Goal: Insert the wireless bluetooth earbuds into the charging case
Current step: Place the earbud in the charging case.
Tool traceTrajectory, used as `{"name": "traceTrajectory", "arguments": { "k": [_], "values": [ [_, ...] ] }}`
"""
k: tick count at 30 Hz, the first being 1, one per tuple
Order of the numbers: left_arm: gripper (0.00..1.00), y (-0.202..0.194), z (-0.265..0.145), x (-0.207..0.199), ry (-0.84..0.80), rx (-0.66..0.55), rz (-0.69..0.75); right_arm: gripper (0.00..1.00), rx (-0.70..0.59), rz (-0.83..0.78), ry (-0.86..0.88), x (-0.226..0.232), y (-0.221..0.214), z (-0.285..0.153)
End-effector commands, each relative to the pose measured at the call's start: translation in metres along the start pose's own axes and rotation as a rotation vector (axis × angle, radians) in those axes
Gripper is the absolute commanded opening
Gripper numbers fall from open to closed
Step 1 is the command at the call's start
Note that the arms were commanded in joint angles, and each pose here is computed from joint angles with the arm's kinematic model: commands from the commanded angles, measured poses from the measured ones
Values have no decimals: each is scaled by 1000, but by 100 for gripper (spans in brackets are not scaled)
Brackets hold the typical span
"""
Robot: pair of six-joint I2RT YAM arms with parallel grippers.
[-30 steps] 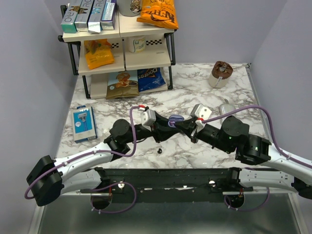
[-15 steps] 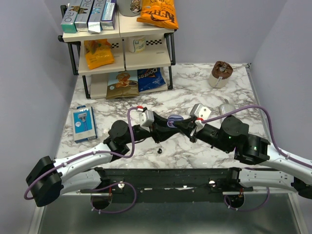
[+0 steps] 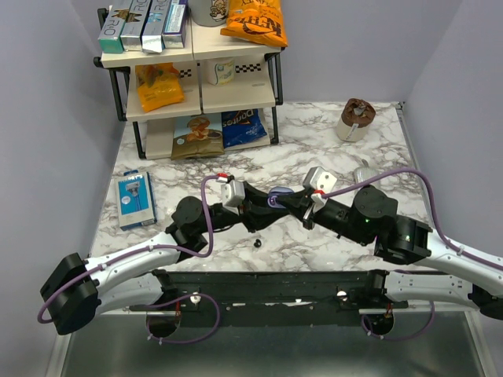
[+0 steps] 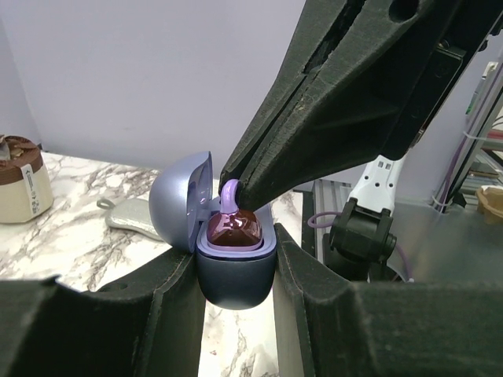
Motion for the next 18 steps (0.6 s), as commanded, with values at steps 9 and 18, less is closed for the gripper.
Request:
{"name": "traceTrajectory", "arguments": {
  "k": [9, 18],
  "values": [
    [0, 33, 1, 2, 13, -126, 87, 1, 77, 5, 29, 4, -18, -7],
    [0, 31, 1, 5, 27, -117, 89, 12, 86, 13, 37, 5, -19, -11]
  ]
}}
Point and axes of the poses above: each gripper's point midway between its finger pads, its own z axis out along the fingers, its own x axis along the line the jaws close on, y = z × x, the point moved 4 cm from there along -z, back along the fingers, and after that the axes turned 14 degrees about z, right-handed, at the moved point
